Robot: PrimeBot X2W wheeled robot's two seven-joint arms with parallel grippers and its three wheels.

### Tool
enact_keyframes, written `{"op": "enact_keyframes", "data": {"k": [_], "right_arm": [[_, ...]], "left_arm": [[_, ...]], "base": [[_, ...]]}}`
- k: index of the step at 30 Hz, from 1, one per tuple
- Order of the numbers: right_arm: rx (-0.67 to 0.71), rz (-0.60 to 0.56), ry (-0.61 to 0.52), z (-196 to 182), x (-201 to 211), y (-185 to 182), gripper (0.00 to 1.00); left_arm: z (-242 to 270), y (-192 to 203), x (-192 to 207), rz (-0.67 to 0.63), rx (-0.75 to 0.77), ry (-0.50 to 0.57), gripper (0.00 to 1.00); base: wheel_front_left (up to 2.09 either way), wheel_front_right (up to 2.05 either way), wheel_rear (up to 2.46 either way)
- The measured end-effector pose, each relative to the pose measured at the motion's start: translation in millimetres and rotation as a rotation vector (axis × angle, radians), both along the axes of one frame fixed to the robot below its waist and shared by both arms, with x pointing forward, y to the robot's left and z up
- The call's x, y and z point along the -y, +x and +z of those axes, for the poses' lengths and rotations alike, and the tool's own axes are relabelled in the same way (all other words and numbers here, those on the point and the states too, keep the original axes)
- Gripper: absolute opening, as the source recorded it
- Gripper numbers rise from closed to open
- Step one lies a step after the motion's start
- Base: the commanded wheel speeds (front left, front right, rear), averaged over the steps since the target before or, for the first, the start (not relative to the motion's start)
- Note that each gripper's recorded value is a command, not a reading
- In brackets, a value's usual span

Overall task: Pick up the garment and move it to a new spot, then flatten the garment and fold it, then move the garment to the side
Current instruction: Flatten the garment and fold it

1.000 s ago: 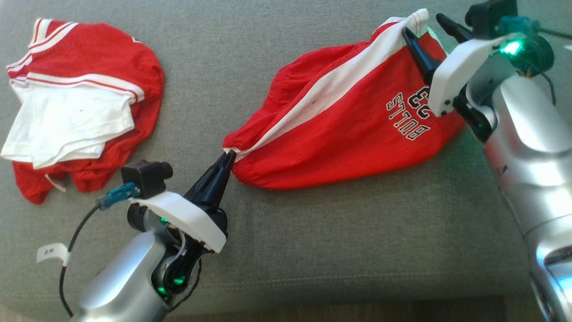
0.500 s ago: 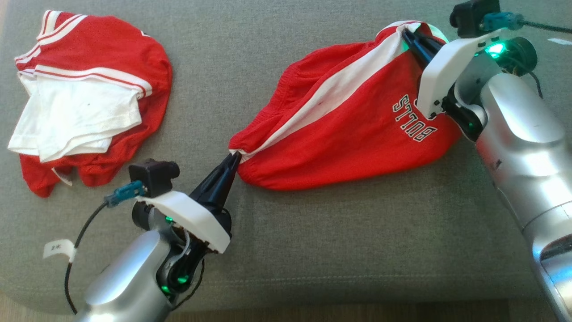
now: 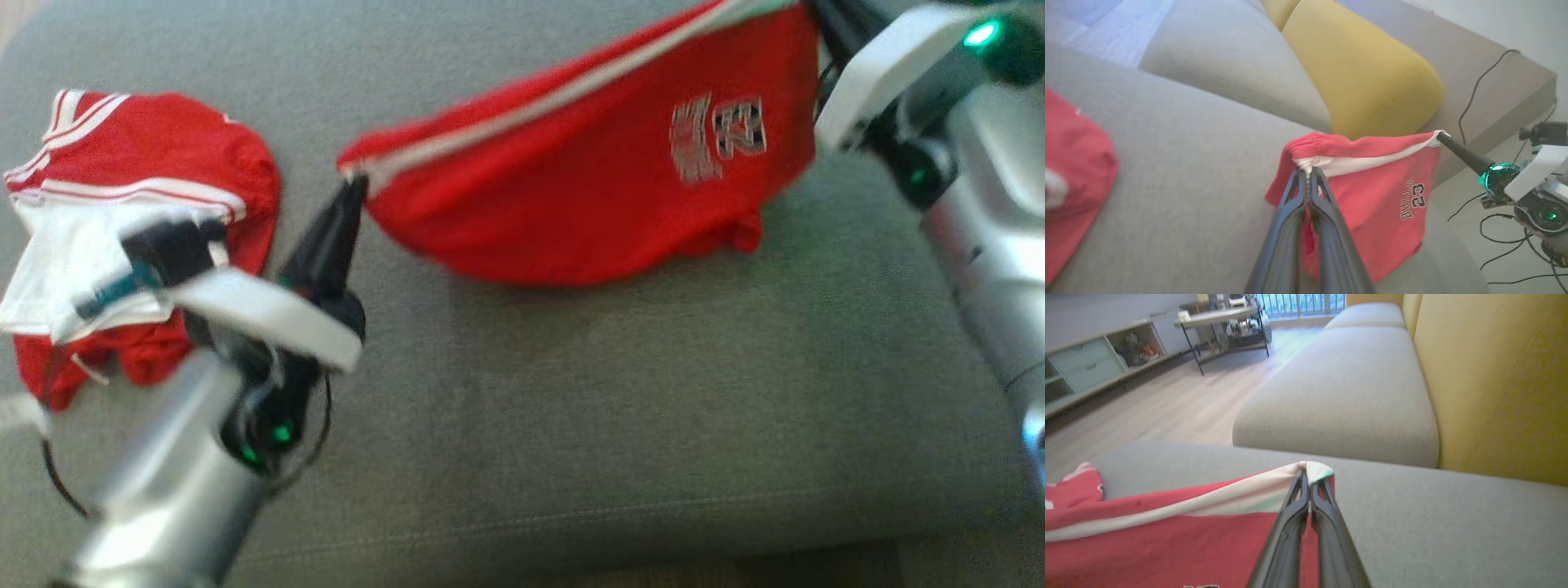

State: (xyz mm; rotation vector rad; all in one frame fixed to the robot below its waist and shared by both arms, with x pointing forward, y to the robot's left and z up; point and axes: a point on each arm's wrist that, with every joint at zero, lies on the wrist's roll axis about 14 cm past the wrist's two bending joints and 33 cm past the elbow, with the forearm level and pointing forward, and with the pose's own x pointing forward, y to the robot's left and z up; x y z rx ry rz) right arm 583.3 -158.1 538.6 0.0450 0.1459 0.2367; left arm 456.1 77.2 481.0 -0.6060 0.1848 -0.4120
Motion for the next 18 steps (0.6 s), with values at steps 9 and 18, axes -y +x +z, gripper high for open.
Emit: {"op": "enact_keyframes", "data": {"k": [9,18], "right_arm": [[0.216,-0.085,0.072,106.3,40.9,18.1,0.0],[0.419,-0.155,0.04,162.8,59.5,71.5,0.0]], "left_arm": [[117.9,74.1,30.4,-0.145,0.221,0.062,0.0],[203.7,174.2,50.8,-0.094,0.497,0.22,0.0]], "base": [[0.0,0.0,0.0],[0.0,0.0,0.0]]}}
